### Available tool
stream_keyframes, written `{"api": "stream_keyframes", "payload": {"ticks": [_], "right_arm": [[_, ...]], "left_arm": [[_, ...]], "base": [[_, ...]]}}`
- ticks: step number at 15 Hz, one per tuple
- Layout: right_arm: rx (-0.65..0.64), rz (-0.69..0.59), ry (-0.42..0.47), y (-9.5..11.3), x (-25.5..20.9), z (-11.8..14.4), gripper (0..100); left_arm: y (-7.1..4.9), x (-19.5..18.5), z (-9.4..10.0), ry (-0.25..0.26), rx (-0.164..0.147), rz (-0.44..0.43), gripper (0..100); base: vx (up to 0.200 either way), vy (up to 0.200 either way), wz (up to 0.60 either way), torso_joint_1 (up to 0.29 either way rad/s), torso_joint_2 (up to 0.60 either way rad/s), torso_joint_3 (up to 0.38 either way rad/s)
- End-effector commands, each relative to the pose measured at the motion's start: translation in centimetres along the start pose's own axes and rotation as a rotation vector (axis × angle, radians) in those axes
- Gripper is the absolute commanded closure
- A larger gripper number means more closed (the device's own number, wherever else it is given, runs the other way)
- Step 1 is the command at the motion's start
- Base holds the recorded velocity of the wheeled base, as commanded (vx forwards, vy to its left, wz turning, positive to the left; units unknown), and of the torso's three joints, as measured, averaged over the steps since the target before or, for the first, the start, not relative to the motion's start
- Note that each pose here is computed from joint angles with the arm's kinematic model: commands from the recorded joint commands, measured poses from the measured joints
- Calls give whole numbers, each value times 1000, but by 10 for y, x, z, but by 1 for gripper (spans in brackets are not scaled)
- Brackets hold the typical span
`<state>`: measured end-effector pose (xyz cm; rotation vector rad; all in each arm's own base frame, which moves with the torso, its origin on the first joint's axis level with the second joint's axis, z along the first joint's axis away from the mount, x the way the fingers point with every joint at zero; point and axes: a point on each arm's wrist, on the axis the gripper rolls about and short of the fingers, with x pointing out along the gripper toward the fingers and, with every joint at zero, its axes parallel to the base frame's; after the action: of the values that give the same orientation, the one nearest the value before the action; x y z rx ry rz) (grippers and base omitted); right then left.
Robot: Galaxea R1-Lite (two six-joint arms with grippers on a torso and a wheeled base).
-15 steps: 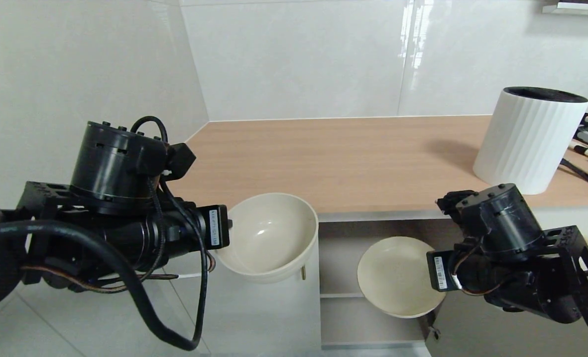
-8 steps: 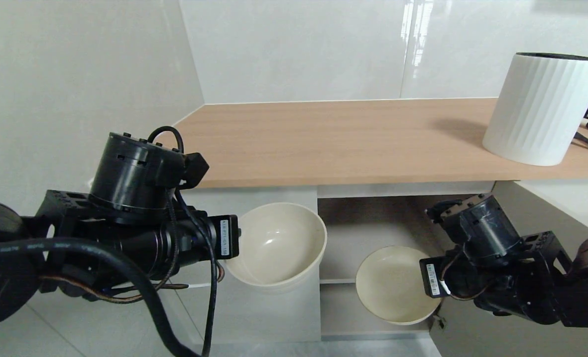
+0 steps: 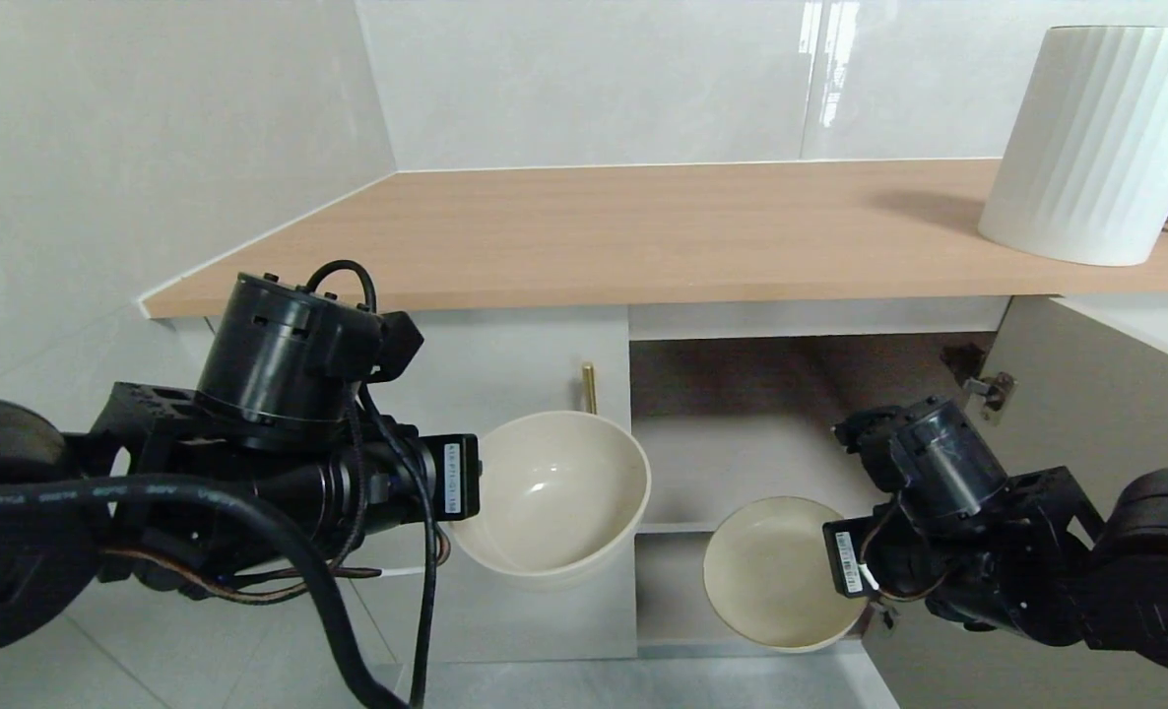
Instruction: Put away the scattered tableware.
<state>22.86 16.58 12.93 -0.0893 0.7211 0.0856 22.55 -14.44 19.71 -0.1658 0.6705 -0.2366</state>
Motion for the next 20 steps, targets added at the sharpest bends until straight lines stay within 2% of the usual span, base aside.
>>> {"api": "stream_keyframes", "payload": {"ticks": [1, 4, 6, 8, 9, 10, 11, 12, 15, 16, 17, 20], "right_arm": [[-5, -4, 11, 1, 3, -2, 100], [-34, -1, 43, 1, 5, -12, 100], [-22, 0, 45, 7, 24, -15, 100], [20, -2, 7, 7, 44, -10, 100], [90, 6, -80, 7, 76, 7, 100], [107, -1, -95, 8, 90, 14, 100], [107, -1, -95, 8, 90, 14, 100], [125, -31, -89, 8, 121, 20, 100], [141, -59, -81, 10, 163, 23, 100], [139, -59, -81, 13, 170, 24, 100], [138, -62, -76, 15, 179, 22, 100], [170, -84, -101, 6, 201, 32, 100]], "left_arm": [[0, 2, 0, 4, 0, 4, 100], [0, 1, 0, 2, 1, 0, 100], [0, -3, 1, -9, 1, -4, 100], [0, -6, 2, -17, 17, -9, 100], [1, -6, -1, -9, 58, -9, 100], [1, -6, -1, -8, 69, -8, 100], [1, -6, -1, -8, 69, -8, 100], [1, -5, -1, -7, 70, -6, 100], [0, -2, -1, -21, 72, -15, 100], [0, -1, -2, -20, 80, -18, 100], [0, 0, -3, -17, 100, -19, 100], [0, 3, -4, -21, 106, -21, 100]], "base": [[0, 0, 0, -12, 85, 71], [0, 0, 0, 1, 19, 14], [0, 0, 0, 0, 0, 0], [0, 0, 0, 0, 0, 0], [0, 0, 0, 0, 0, 0], [0, 0, 0, 0, 0, 0], [0, 0, 0, 0, 0, 0], [0, 0, 0, 0, 0, 0], [0, 0, 0, 0, 0, 0], [0, 0, 0, 0, 0, 0], [0, 0, 0, 0, 0, 0], [0, 0, 0, 0, 0, 0]]}}
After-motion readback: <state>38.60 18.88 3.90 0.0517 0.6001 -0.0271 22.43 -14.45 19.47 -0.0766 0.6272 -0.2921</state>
